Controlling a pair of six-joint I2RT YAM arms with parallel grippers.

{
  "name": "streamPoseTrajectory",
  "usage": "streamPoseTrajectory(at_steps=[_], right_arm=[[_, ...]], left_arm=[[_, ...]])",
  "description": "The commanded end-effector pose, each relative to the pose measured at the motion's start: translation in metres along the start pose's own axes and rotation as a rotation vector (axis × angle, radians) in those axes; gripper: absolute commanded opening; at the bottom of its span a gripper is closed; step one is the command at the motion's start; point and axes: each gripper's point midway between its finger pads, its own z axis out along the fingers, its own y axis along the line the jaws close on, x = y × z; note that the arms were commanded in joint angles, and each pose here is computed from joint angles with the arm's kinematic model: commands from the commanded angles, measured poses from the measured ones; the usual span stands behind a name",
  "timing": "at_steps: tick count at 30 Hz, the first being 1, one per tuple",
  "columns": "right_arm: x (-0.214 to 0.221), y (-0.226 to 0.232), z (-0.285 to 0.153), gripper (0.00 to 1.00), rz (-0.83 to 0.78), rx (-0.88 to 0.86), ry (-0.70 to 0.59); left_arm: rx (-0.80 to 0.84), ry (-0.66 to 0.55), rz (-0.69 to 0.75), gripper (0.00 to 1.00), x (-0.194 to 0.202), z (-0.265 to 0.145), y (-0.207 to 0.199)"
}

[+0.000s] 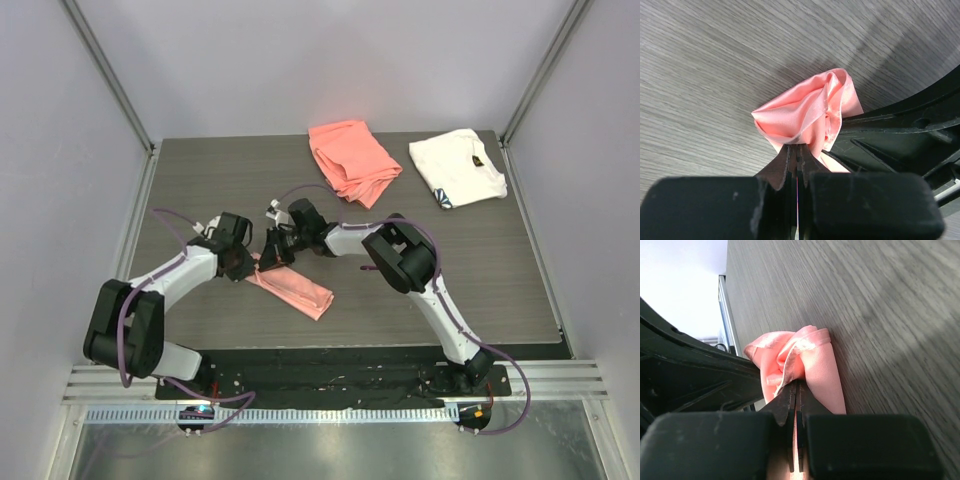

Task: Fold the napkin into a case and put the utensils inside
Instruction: Stuff the top corner of the smaller-rectangle-folded napkin into the folded napkin.

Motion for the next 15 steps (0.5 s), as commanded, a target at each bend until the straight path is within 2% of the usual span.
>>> streamPoseTrajectory(at_steps=[1,6,11,14,15], right_arm=[[0.006,-0.014,-0.007,0.04,-0.023,0.073,0.001],[-0.002,-0.003,-0.019,0.05,-0.041,0.061,-0.015],[-0.012,0.012,-0.024,0.12,-0.062,0.045,-0.036],[-0.018,0.018,-0.028,0.15,-0.073,0.044,-0.052],[-0.020,0.019,-0.030,0.16,-0.076,0.047,-0.056]], left_arm=[[0.023,-0.082,-0.009,0.02,-0.021,-0.018,0.000],[0.006,-0.070,-0.062,0.06,-0.033,-0.025,0.019],[0.043,-0.030,-0.073,0.05,-0.033,-0.015,0.012],[0.072,-0.005,-0.066,0.10,-0.029,-0.007,0.006],[0.084,-0.001,-0.066,0.15,-0.028,-0.006,0.004]])
